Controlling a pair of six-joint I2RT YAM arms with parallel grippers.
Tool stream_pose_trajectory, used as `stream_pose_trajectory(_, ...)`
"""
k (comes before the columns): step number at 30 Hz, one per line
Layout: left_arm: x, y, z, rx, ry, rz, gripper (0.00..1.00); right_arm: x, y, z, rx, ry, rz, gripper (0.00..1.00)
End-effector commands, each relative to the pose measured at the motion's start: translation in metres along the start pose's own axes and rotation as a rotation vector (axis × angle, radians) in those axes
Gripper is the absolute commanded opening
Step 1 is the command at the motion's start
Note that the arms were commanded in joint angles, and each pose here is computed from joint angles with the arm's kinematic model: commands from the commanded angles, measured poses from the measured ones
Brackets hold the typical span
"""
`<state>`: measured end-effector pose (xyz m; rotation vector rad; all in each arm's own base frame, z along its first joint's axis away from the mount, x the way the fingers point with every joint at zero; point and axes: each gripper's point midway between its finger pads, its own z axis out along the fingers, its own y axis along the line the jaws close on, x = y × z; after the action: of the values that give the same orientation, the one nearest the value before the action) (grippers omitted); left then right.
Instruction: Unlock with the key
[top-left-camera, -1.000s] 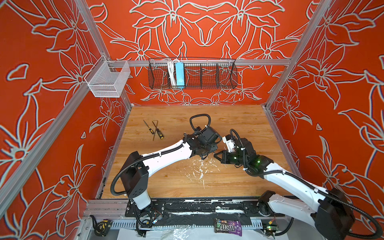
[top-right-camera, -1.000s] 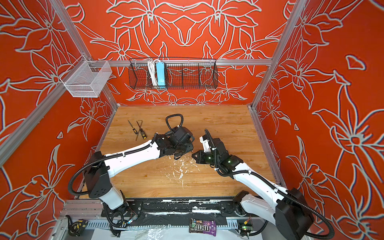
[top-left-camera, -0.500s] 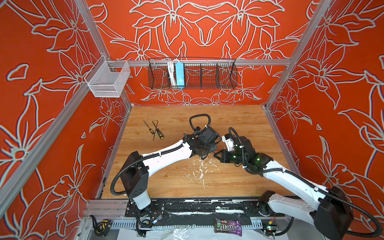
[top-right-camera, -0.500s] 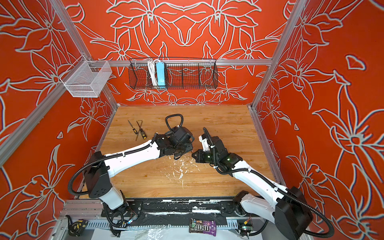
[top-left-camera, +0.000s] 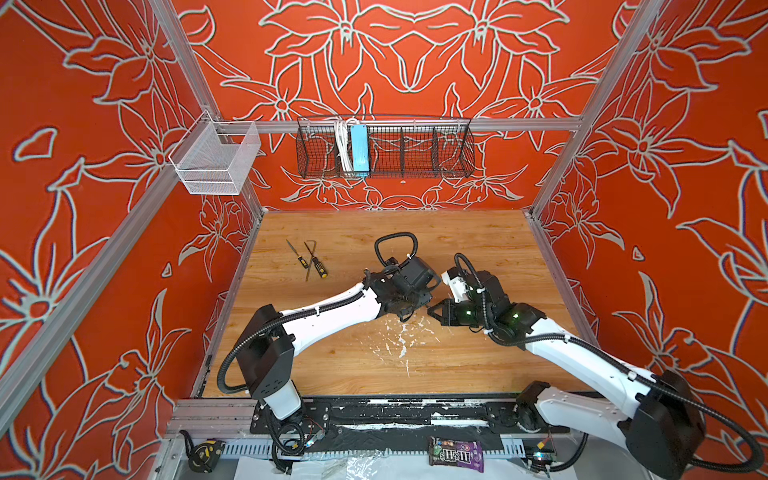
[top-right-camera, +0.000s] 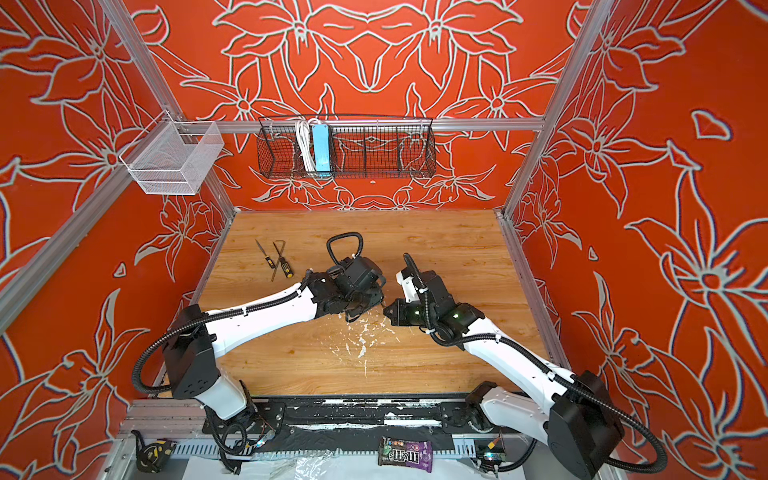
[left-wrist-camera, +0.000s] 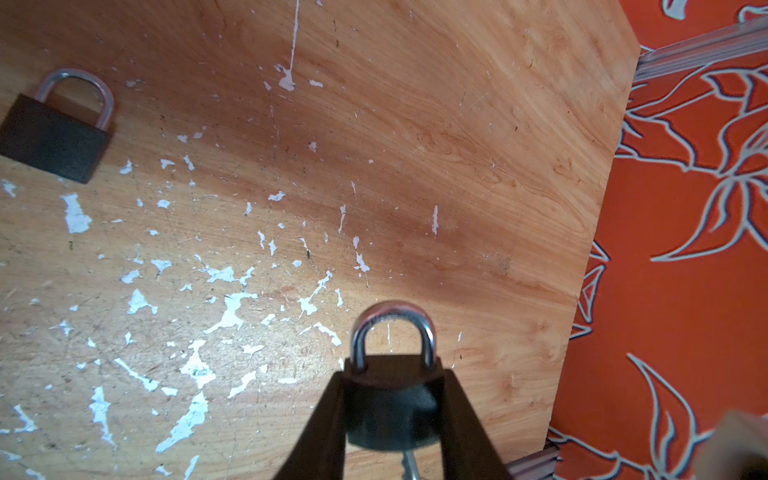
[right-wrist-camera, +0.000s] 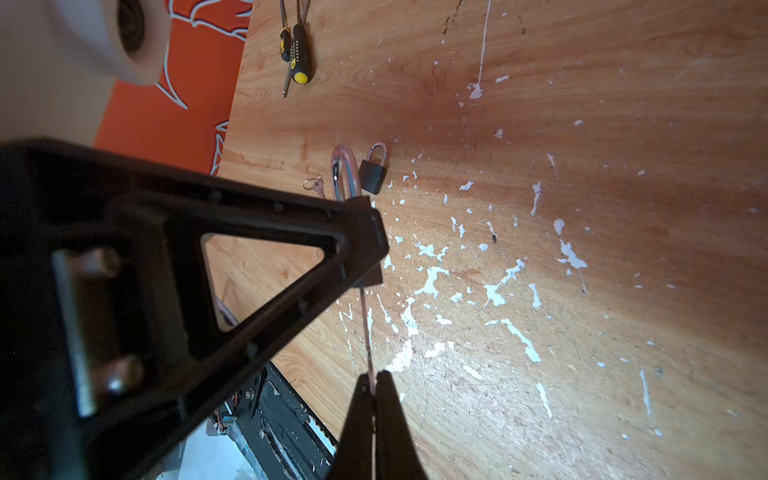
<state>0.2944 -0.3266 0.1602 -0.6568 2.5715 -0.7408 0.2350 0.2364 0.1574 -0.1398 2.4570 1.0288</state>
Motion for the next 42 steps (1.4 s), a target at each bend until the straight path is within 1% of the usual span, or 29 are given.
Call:
stream_pose_trajectory(1,0.01,-0.011,-0.011,0.063,0.046,-0.041,0.0,-0.024,0.025,-0.006,-0.078,-0.084,-0.061,0.0)
stream_pose_trajectory(6,0.008,-0.017,-0.013,0.086,0.038,-0.078,0.0,-0.018,0.024,-0.001,-0.091,-0.06,-0.049,0.0)
stream_pose_trajectory(12,0.007,-0.019,-0.012,0.093,0.036,-0.116,0.0,-0.014,0.025,0.003,-0.109,-0.075,-0.028,0.0)
stream_pose_trajectory(15,0.007,-0.022,-0.011,0.104,0.04,-0.109,0.0,-0.015,0.02,0.003,-0.078,-0.081,-0.036,0.0)
stream_pose_trajectory(19,0.008,-0.02,-0.01,0.087,0.045,-0.113,0.0,-0.021,0.025,0.002,-0.091,-0.1,-0.048,0.0)
stream_pose_trajectory(22,0.009,-0.017,-0.011,0.084,0.044,-0.106,0.0,-0.027,0.023,-0.003,-0.05,-0.118,-0.074,0.0)
stream_pose_trajectory(26,0.009,-0.006,-0.01,0.034,0.036,-0.096,0.0,-0.039,0.021,-0.014,0.009,-0.163,-0.094,0.0)
stream_pose_trajectory(28,0.01,-0.004,-0.007,0.037,0.041,-0.097,0.0,-0.044,0.02,-0.016,0.029,-0.179,-0.087,0.0)
stream_pose_trajectory(32,0.01,-0.006,-0.008,0.05,0.044,-0.103,0.0,-0.046,0.023,-0.016,0.02,-0.178,-0.081,0.0)
stream_pose_trajectory(36,0.008,-0.009,-0.013,0.063,0.035,-0.102,0.0,-0.048,0.014,-0.021,0.085,-0.184,-0.096,0.0)
stream_pose_trajectory(40,0.011,-0.011,-0.013,0.081,0.052,-0.125,0.0,-0.05,0.023,-0.021,0.041,-0.193,-0.088,0.0)
stream_pose_trajectory(42,0.015,-0.018,-0.013,0.116,0.08,-0.143,0.0,-0.048,0.025,-0.017,0.026,-0.188,-0.083,0.0)
